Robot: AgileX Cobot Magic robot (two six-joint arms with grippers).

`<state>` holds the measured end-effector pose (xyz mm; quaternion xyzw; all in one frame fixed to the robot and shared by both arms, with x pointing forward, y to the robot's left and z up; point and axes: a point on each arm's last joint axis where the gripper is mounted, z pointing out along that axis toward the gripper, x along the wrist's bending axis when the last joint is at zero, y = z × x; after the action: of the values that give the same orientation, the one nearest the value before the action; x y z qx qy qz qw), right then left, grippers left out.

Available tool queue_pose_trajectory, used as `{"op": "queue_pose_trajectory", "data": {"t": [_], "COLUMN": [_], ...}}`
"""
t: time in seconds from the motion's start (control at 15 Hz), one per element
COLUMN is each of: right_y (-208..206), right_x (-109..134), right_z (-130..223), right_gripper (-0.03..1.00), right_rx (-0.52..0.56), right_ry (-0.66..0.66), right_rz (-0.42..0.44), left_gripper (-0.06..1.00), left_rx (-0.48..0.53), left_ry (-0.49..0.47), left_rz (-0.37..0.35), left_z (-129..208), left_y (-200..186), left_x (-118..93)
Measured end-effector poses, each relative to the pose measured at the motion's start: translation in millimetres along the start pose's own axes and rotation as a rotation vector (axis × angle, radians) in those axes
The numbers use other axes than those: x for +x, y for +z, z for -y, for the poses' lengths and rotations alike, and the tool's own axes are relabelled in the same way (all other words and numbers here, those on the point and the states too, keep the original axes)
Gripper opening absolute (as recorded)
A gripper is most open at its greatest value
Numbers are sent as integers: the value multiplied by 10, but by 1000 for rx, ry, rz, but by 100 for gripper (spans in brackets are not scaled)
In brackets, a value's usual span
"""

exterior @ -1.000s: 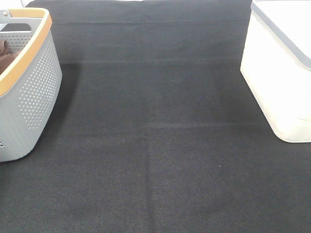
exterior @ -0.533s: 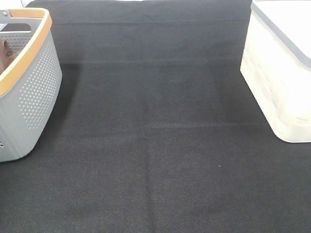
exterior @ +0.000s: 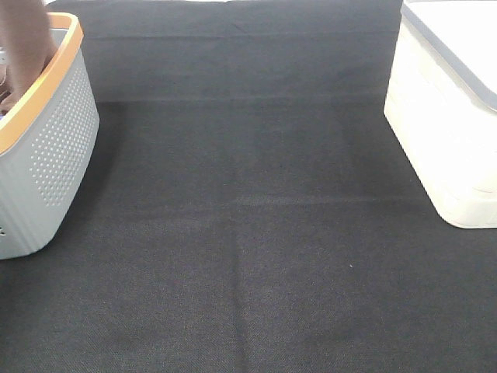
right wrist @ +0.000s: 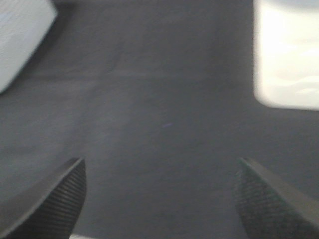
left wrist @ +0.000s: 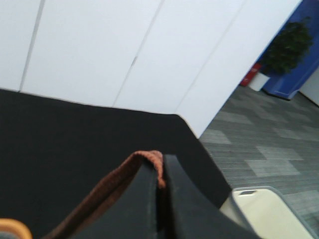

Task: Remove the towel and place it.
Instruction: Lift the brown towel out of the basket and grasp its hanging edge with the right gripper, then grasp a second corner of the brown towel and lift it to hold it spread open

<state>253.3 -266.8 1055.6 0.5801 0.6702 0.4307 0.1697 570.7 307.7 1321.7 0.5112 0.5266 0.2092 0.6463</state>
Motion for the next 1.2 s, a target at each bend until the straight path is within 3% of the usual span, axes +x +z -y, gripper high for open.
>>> {"op": "queue_pose_trajectory", "data": {"t": [0.2,0.47,0.73,1.07,1.2], "right_y": [215,453,648,916,1036], "right_x": [85,195,211,202,323], "right_z": [-216,-567,-1099,-1616,-1677], "right_gripper": [76,75,64,63,63], "right_rx": [57,19,-36,-110,-127], "right_ry": [1,-159,-281,-314,-394], "right_rz": [-163,-384,-448,-502,-549], "left_gripper": [1,1,1,1,1], "left_rx": [-35,10,0,14,29], "left_ry": [33,71,95,117,127], "left_rz": [116,248,323,377,403], "left_z": [72,308,444,559,616], "left_y": [109,283,346,361,360], "left_x": [-408,-909,-1253,-1485,-1585]}}
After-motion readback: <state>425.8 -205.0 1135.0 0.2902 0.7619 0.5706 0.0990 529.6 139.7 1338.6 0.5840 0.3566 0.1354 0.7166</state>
